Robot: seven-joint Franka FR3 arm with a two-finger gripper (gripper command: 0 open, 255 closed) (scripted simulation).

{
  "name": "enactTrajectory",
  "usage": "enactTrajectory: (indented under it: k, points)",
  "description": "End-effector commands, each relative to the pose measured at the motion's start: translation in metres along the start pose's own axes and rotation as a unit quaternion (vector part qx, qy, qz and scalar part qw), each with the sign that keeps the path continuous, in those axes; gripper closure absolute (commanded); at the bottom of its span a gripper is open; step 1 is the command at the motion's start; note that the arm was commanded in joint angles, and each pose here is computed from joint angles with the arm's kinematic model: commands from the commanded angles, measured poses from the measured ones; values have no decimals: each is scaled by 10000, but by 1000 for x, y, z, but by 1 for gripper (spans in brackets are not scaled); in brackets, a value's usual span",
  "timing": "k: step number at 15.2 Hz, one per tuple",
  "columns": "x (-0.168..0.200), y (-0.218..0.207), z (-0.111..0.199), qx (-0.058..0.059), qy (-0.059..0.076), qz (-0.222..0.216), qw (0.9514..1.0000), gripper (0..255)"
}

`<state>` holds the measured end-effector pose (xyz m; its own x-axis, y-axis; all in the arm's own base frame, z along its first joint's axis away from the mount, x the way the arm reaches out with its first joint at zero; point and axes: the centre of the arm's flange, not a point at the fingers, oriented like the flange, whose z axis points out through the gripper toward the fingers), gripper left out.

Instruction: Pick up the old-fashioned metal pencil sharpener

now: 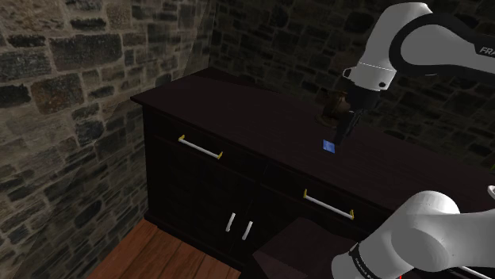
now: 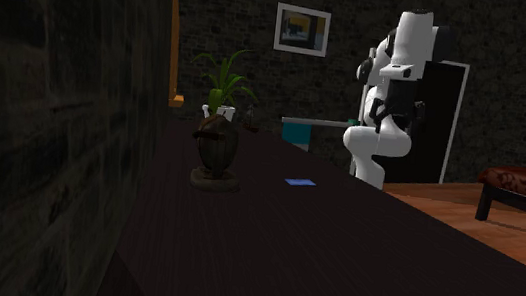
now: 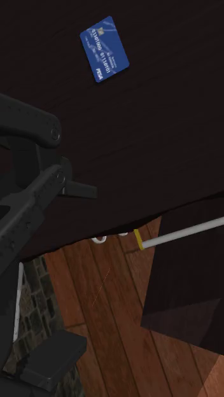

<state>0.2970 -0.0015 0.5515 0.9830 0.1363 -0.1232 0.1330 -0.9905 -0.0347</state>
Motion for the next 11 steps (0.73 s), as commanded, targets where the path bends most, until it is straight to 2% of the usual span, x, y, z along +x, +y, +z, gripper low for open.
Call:
enactTrajectory:
  k: [1,11]
  points:
    - [0,0,0,0,0,0,10000,0]
    - [45,117,-1,-152,193,-107,9996,0]
